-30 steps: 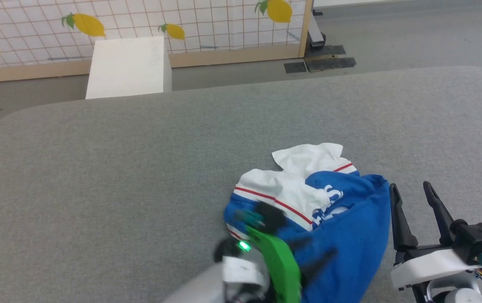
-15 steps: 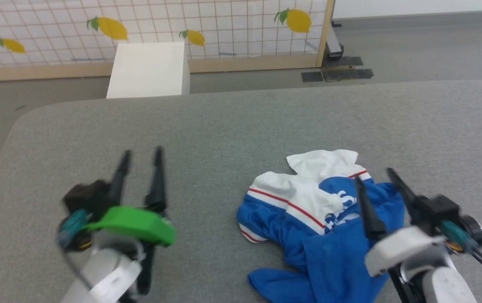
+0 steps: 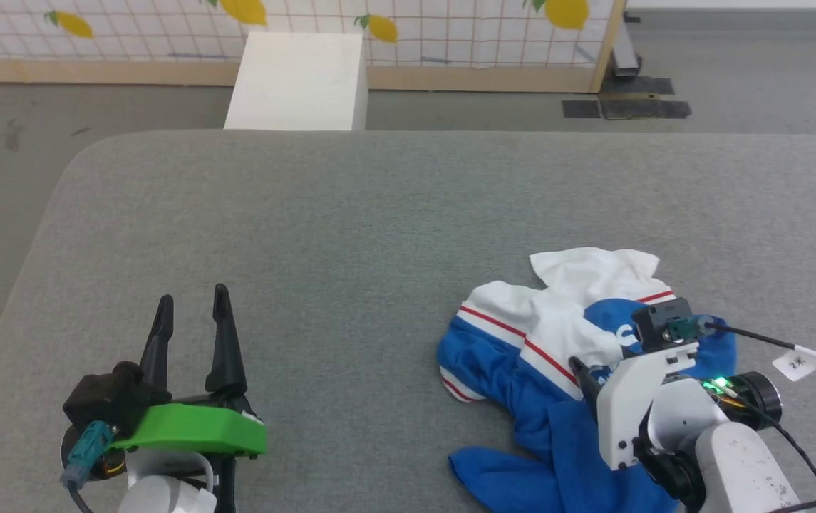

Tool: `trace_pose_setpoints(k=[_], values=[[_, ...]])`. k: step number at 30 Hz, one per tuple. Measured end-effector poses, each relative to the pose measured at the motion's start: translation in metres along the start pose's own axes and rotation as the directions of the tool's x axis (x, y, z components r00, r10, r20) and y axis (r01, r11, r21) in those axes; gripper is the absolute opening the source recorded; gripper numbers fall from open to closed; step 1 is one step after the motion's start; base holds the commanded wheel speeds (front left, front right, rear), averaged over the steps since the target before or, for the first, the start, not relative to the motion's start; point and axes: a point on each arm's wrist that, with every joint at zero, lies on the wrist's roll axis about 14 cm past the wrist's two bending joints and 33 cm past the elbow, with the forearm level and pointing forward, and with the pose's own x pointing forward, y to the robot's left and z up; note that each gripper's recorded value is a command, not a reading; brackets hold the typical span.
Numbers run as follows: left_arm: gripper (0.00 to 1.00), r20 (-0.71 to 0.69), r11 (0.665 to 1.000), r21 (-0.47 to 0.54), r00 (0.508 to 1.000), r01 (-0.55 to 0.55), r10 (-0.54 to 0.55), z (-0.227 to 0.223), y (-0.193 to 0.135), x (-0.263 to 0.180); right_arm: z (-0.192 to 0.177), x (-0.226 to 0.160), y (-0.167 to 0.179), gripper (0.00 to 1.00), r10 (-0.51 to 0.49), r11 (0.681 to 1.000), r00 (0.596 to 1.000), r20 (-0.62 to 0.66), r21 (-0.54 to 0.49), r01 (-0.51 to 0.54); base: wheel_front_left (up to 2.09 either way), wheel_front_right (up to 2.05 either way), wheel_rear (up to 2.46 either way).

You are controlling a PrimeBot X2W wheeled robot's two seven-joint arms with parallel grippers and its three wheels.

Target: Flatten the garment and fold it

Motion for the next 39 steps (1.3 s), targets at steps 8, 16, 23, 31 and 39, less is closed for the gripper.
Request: trace_pose_setpoints(k=[8, 16, 23, 31, 39], values=[[1.0, -0.008, 1.0, 0.014, 1.0, -0.027, 0.027, -0.005, 0.013, -0.004, 0.019, 0.005, 0.023, 0.0, 0.064, 0.997, 0.996, 0.056, -0.044, -0.061, 0.0, 0.0, 0.0], [1.0, 0.009, 0.999, 0.015, 1.0, -0.029, 0.029, 0.001, 0.017, -0.006, 0.041, -0.016, 0.138, 0.0, 0.38, 0.904, 0.916, 0.125, -0.26, -0.34, 0.0, 0.0, 0.0], [1.0, 0.0, 0.999, 0.01, 1.0, -0.031, 0.031, -0.001, 0.018, -0.009, -0.026, -0.019, 0.162, 0.0, 0.439, 0.828, 0.888, -0.139, -0.321, -0.459, 0.0, 0.0, 0.0], [1.0, -0.009, 1.0, 0.006, 1.0, -0.023, 0.023, -0.004, 0.015, -0.009, -0.005, -0.023, 0.158, 1.0, 0.469, 0.84, 0.883, -0.028, -0.296, -0.455, 0.0, 0.0, 0.0], [1.0, -0.016, 1.0, -0.006, 1.0, 0.021, -0.021, -0.006, -0.001, -0.01, 0.107, -0.052, 0.055, 1.0, 0.19, 0.981, 0.813, 0.551, -0.129, -0.142, 0.0, 0.0, 0.0]])
